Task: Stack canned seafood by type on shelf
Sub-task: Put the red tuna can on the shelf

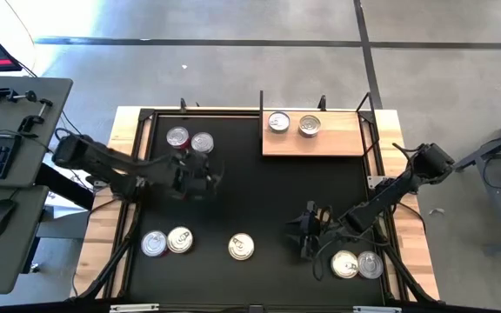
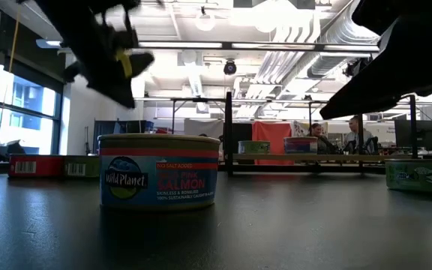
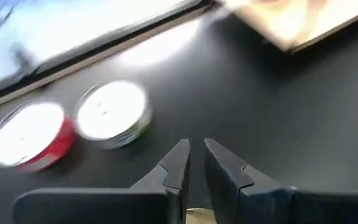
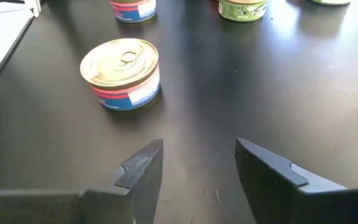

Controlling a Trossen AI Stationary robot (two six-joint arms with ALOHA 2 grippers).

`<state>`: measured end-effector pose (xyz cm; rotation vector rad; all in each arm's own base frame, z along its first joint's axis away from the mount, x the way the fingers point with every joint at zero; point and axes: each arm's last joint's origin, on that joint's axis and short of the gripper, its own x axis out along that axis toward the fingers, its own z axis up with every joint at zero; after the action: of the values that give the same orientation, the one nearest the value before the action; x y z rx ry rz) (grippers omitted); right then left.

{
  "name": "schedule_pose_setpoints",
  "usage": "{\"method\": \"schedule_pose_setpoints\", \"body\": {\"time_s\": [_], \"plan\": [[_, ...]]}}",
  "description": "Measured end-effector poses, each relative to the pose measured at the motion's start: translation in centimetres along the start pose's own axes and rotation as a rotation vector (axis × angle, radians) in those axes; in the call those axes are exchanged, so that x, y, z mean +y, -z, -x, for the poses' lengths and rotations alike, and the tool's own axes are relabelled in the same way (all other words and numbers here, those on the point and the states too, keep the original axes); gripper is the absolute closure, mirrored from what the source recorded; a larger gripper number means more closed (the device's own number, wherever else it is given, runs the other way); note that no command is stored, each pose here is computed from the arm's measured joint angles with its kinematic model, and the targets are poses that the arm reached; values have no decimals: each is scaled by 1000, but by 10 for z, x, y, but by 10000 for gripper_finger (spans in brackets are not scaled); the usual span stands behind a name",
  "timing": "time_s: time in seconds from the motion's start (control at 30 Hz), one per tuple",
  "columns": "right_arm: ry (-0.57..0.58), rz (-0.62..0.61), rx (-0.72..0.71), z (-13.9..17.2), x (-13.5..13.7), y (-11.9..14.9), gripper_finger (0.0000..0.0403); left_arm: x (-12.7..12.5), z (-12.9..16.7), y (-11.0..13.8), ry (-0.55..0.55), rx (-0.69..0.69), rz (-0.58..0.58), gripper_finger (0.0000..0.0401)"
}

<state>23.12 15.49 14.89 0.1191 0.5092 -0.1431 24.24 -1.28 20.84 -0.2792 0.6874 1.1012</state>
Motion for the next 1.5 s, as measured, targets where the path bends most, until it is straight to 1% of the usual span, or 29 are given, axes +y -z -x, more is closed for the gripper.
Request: {"method": "schedule_pose_setpoints", "body": {"time_s": [0.1,0.2,0.3,0.4,0.5,0.6,0.73,0.8,0.83,0.87,0.93,0.97,1.03,1.1,1.17,1.37,1.43,1.5], "plan": [[-1,2,0,0,0,0,211,22,-24,-11,-129,122,19,337],[-1,10,0,0,0,0,211,45,-43,-23,-256,190,30,322],[-1,18,0,0,0,0,211,68,-62,-34,-331,271,36,317],[-1,18,0,0,0,0,211,88,-79,-43,-357,350,61,319],[-1,18,0,0,0,0,211,104,-91,-50,-360,397,60,324],[-1,18,0,0,0,0,211,117,-99,-55,-385,404,45,327],[-1,18,0,0,0,0,211,131,-114,-63,-403,382,70,327],[-1,18,0,0,0,0,211,139,-127,-61,-394,394,122,327],[-1,17,0,0,0,0,211,142,-134,-59,-365,413,158,327],[-1,18,0,0,0,0,211,144,-141,-56,-330,434,186,327],[-1,17,0,0,0,0,211,144,-153,-49,-276,484,198,327],[-1,18,0,0,0,0,211,143,-158,-45,-262,515,190,327],[-1,17,0,0,0,0,211,141,-163,-40,-269,552,171,327],[-1,17,0,0,0,0,211,138,-164,-36,-253,599,154,328],[-1,17,0,0,0,0,211,131,-159,-33,-234,639,122,328],[-2,16,-2,0,0,0,211,103,-126,-20,-110,777,53,328],[-4,13,-5,0,0,-1,211,92,-117,-16,-67,795,10,330],[-5,12,-5,0,1,-1,211,79,-110,-12,-38,776,-41,336]]}}
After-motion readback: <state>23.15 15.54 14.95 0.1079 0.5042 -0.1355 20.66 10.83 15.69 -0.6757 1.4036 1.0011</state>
